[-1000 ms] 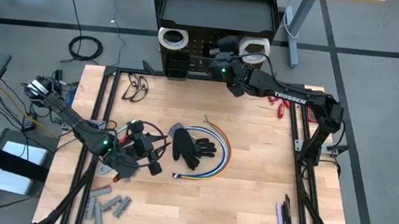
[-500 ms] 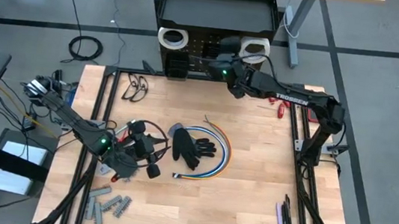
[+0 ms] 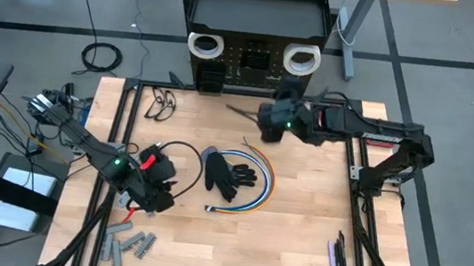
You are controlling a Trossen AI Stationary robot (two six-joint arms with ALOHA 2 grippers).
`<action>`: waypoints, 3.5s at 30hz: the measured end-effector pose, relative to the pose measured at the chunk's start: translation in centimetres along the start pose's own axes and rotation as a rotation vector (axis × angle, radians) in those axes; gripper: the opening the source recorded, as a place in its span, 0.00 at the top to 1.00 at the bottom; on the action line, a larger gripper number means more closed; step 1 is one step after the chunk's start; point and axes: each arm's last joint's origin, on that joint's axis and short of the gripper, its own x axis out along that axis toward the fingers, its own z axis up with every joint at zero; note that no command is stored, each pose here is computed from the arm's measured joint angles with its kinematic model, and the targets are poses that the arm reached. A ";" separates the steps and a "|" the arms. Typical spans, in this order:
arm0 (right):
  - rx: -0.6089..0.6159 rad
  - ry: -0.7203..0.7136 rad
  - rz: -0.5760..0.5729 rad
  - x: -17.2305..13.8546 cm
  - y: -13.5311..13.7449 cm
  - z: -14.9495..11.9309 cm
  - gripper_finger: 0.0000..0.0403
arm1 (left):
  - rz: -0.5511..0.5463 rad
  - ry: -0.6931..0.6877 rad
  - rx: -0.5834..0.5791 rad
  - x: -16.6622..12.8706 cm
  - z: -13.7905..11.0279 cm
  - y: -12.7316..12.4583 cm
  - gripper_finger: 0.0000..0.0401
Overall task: Hang tools onto peg board
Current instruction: Put the terminal block into the black bin on the peg board
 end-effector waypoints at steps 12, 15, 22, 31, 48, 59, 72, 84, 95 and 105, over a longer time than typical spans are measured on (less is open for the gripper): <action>0.055 -0.106 0.237 -0.8 11.2 -0.3 0.54 | -0.033 0.273 -0.258 4.0 -6.2 -1.0 0.55; 0.062 -0.102 0.252 -0.7 12.9 -1.1 0.54 | -0.120 0.138 -0.293 5.2 -7.7 -1.5 0.50; 0.112 -0.083 0.262 -0.3 14.2 -2.1 0.54 | -0.090 0.138 -0.330 6.6 -10.4 -1.7 0.46; 0.161 -0.089 0.265 -0.2 14.3 -2.0 0.54 | 0.037 0.101 -0.268 7.0 -11.9 -3.7 0.46; 0.231 -0.274 0.290 -0.2 14.1 0.0 0.54 | -0.012 -0.205 -0.171 0.1 -10.2 -7.4 0.46; 0.257 -0.270 0.316 3.0 18.6 0.7 0.54 | 0.182 -0.146 -0.162 4.0 -16.7 -6.9 0.46; 0.303 -0.223 0.373 4.8 21.4 0.2 0.54 | 0.128 -0.328 -0.278 9.1 -19.1 -5.3 0.49; 0.354 -0.308 0.436 4.3 22.9 1.1 0.54 | 0.188 -0.346 -0.233 9.7 -18.6 -4.4 0.69; 0.260 -0.513 0.434 2.6 23.2 2.6 0.54 | 0.115 -0.410 -0.307 4.0 -12.6 -3.7 0.69; -0.078 -0.833 0.329 3.0 27.0 3.9 0.54 | -0.280 -0.305 -0.374 -0.2 -7.5 -1.9 0.69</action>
